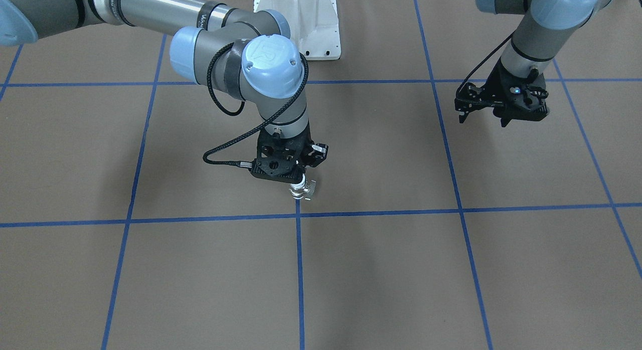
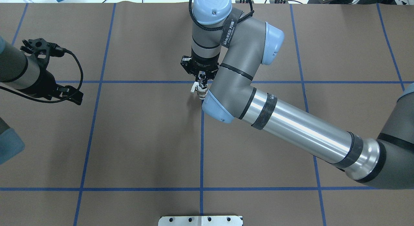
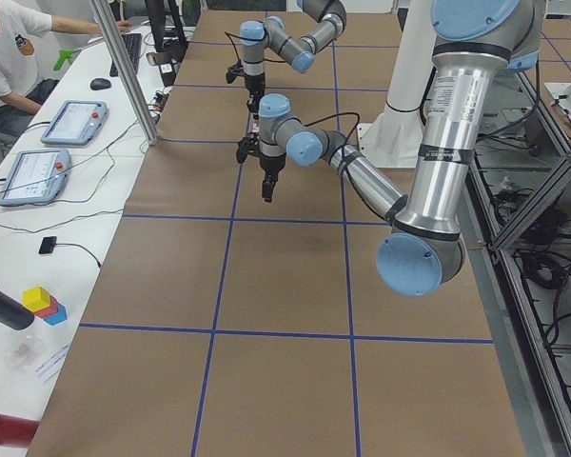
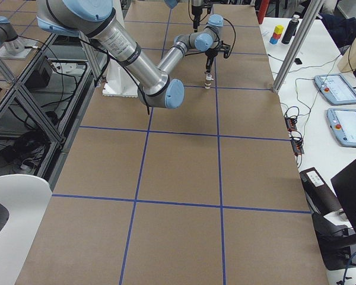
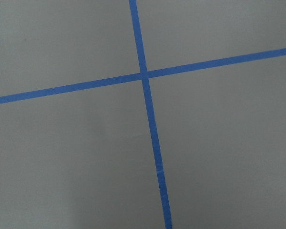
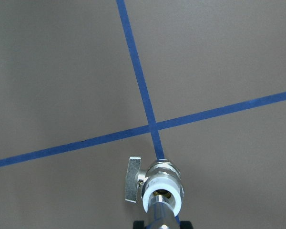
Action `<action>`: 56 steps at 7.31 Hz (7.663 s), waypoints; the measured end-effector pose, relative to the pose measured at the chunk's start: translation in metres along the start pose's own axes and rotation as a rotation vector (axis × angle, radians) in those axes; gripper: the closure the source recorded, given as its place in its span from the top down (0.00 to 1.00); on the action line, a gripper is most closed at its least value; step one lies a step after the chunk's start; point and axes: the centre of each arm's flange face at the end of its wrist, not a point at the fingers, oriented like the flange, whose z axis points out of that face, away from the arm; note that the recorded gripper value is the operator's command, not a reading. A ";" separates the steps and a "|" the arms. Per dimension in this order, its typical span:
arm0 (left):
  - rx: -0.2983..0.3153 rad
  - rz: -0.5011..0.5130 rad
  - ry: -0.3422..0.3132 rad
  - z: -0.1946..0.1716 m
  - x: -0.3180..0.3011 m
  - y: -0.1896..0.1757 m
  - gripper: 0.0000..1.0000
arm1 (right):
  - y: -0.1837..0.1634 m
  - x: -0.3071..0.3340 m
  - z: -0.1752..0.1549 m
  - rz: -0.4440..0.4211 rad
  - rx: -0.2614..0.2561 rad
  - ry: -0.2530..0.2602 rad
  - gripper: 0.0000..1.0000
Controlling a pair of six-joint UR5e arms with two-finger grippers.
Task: Assemble PPR valve and pipe with both arms
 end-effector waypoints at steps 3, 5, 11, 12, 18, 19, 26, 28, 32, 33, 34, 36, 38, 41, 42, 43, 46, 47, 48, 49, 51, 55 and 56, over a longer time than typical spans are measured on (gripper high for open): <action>0.001 0.000 0.000 0.000 0.001 -0.001 0.99 | -0.001 0.001 0.002 0.000 0.005 0.005 0.00; 0.001 0.000 0.001 0.000 0.001 -0.001 0.99 | -0.003 0.002 0.004 -0.003 0.011 0.011 0.00; 0.004 0.000 0.004 -0.002 0.002 0.000 0.99 | -0.002 0.003 0.010 -0.003 0.007 0.019 0.00; 0.005 0.001 0.005 -0.003 0.003 -0.001 0.99 | -0.003 0.003 0.014 -0.005 0.005 0.021 0.00; 0.005 -0.001 0.005 -0.003 0.003 -0.001 0.99 | -0.004 0.002 0.019 -0.015 0.006 0.012 0.46; 0.005 -0.001 0.005 -0.003 0.003 -0.001 0.99 | -0.004 0.002 0.020 -0.015 0.006 0.013 0.46; 0.004 -0.001 0.006 -0.003 0.003 -0.001 0.99 | -0.005 0.003 0.021 -0.014 0.006 0.014 0.50; 0.004 -0.001 0.006 -0.003 0.003 -0.001 0.99 | -0.004 0.002 0.020 -0.014 0.006 0.013 0.66; 0.004 -0.001 0.005 -0.003 0.003 -0.001 0.99 | -0.005 0.000 0.015 -0.017 0.009 0.006 0.67; 0.004 -0.001 0.005 -0.003 0.003 -0.001 0.99 | -0.005 0.001 0.008 -0.018 0.012 -0.006 0.87; 0.005 -0.001 0.006 -0.003 0.003 -0.001 0.99 | -0.007 0.014 -0.003 -0.016 0.014 -0.026 0.97; 0.009 0.002 0.010 -0.006 0.005 0.000 0.99 | -0.012 0.084 -0.031 -0.018 0.014 -0.074 0.98; 0.010 0.005 0.010 -0.008 0.003 0.000 0.99 | -0.029 0.175 -0.040 -0.077 0.018 -0.063 0.98; 0.014 0.009 0.000 -0.016 -0.014 0.009 0.99 | -0.088 0.343 -0.035 -0.264 0.048 0.069 0.98; 0.017 0.021 -0.012 -0.020 -0.030 0.015 0.99 | -0.107 0.399 -0.040 -0.316 0.048 0.109 0.98; 0.019 0.042 -0.029 -0.026 -0.052 0.021 0.99 | -0.121 0.451 -0.047 -0.356 0.037 0.133 0.98; -0.011 0.122 -0.033 -0.050 -0.151 0.040 0.99 | -0.159 0.584 -0.077 -0.394 0.008 0.136 0.99; -0.024 0.134 -0.018 -0.052 -0.186 0.040 0.99 | -0.160 0.624 -0.090 -0.385 0.012 0.127 0.99; -0.035 0.132 -0.004 -0.050 -0.212 0.039 0.99 | -0.156 0.656 -0.096 -0.382 0.015 0.117 0.99; -0.044 0.123 0.003 -0.047 -0.229 0.039 0.99 | -0.148 0.679 -0.099 -0.381 0.023 0.099 0.99; -0.055 0.110 0.001 -0.042 -0.250 0.041 0.99 | -0.138 0.697 -0.104 -0.377 0.037 0.052 0.99; -0.062 0.124 -0.012 -0.040 -0.294 0.042 0.99 | -0.140 0.687 -0.115 -0.387 0.066 0.043 0.99; -0.064 0.122 -0.012 -0.039 -0.295 0.042 0.99 | -0.139 0.687 -0.116 -0.386 0.066 0.044 0.99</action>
